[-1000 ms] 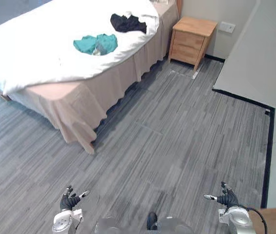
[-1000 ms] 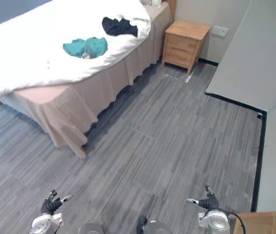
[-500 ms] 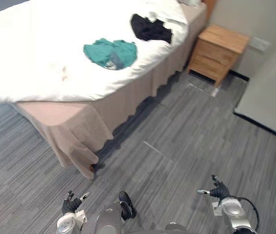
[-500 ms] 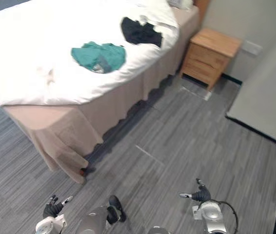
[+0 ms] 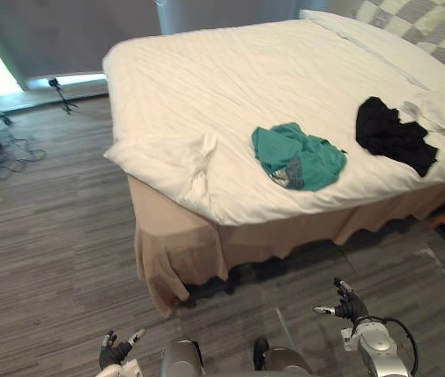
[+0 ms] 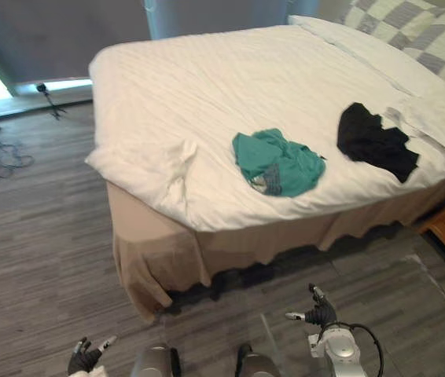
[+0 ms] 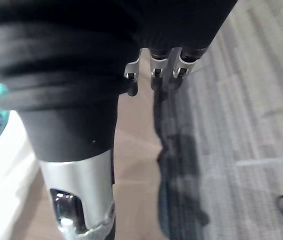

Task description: Tidy the bed and pick cloth on bed and put in laundry

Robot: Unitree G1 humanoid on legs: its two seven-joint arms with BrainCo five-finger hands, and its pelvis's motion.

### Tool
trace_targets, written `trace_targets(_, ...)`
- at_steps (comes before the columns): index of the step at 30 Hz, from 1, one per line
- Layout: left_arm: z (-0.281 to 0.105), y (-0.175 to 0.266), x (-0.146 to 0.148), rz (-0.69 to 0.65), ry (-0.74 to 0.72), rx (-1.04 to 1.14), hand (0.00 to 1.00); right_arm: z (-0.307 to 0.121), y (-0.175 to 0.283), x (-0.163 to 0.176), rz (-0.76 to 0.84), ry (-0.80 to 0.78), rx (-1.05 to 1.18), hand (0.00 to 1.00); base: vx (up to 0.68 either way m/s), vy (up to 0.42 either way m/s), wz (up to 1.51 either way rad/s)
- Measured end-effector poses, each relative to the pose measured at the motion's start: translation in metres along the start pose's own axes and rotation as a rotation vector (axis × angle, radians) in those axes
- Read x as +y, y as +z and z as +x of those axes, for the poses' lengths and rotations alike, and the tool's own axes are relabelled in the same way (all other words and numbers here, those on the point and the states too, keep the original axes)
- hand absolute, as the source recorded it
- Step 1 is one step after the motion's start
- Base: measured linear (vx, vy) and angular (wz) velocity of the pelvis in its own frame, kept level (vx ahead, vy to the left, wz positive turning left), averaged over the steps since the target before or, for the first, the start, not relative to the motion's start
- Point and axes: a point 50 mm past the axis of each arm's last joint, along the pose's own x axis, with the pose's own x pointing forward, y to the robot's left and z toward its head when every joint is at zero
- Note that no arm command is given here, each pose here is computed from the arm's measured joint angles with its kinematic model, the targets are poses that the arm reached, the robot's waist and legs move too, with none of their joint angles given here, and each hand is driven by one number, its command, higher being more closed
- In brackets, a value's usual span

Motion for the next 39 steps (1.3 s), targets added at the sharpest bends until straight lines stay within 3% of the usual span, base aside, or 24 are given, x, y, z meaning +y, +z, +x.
trace_targets(5, 0.016, 0.036, -0.017, 0.028, -0.027, -0.094, 0.0, -0.001, -0.027, 0.001, 0.069, 0.002, 0.143, 0.0, 0.23, 0.044, 0.29)
trace_targets(13, 0.031, 0.086, 0.019, 0.121, 0.049, -0.232, 0.0, -0.021, -0.062, 0.03, 0.153, 0.049, 0.241, 0.0, 0.21, -0.103, 0.54)
trace_targets(15, 0.031, 0.087, 0.026, 0.045, 0.086, -0.233, 0.0, -0.023, -0.067, 0.034, 0.167, 0.049, 0.271, 0.0, 0.26, -0.239, 0.07)
trace_targets(19, 0.03, 0.098, 0.038, -0.266, 0.169, -0.296, 0.0, -0.023, -0.07, 0.017, 0.14, 0.004, 0.295, 0.0, 0.22, -0.198, 0.04)
trace_targets(21, 0.025, 0.121, 0.065, -0.424, 0.279, -0.419, 0.0, -0.029, -0.079, 0.014, 0.137, -0.011, 0.337, 0.0, 0.05, -0.049, 0.12)
trace_targets(25, 0.003, 0.178, 0.13, -0.53, 0.503, -0.682, 0.0, -0.038, -0.092, 0.023, 0.15, -0.024, 0.396, 0.0, 0.01, -0.022, 0.07)
trace_targets(28, -0.03, 0.235, 0.15, -0.431, 0.572, -0.954, 0.0, -0.055, -0.11, 0.041, 0.156, 0.005, 0.474, 0.0, -0.06, 0.007, -0.08)
trace_targets(29, -0.035, 0.244, 0.149, -0.401, 0.568, -0.992, 0.0, -0.057, -0.111, 0.044, 0.15, 0.014, 0.48, 0.0, -0.1, -0.006, -0.08)
trace_targets(31, -0.052, 0.279, 0.133, -0.186, 0.502, -1.141, 0.0, -0.065, -0.116, 0.044, 0.148, 0.012, 0.491, 0.0, -0.12, -0.01, 0.05)
trace_targets(32, -0.054, 0.287, 0.126, -0.141, 0.469, -1.169, 0.0, -0.066, -0.117, 0.043, 0.148, 0.011, 0.49, 0.0, -0.06, -0.019, 0.22)
trace_targets(33, -0.059, 0.308, 0.105, -0.035, 0.372, -1.242, 0.0, -0.072, -0.123, 0.041, 0.145, 0.005, 0.505, 0.0, -0.02, -0.022, 0.17)
trace_targets(37, -0.066, 0.344, 0.051, 0.188, 0.103, -1.338, 0.0, -0.075, -0.125, 0.04, 0.144, 0.007, 0.507, 0.0, -0.04, -0.013, -0.17)
trace_targets(39, -0.059, 0.349, -0.003, 0.346, -0.106, -1.312, 0.0, -0.072, -0.121, 0.041, 0.146, 0.012, 0.485, 0.0, -0.01, -0.019, -0.26)
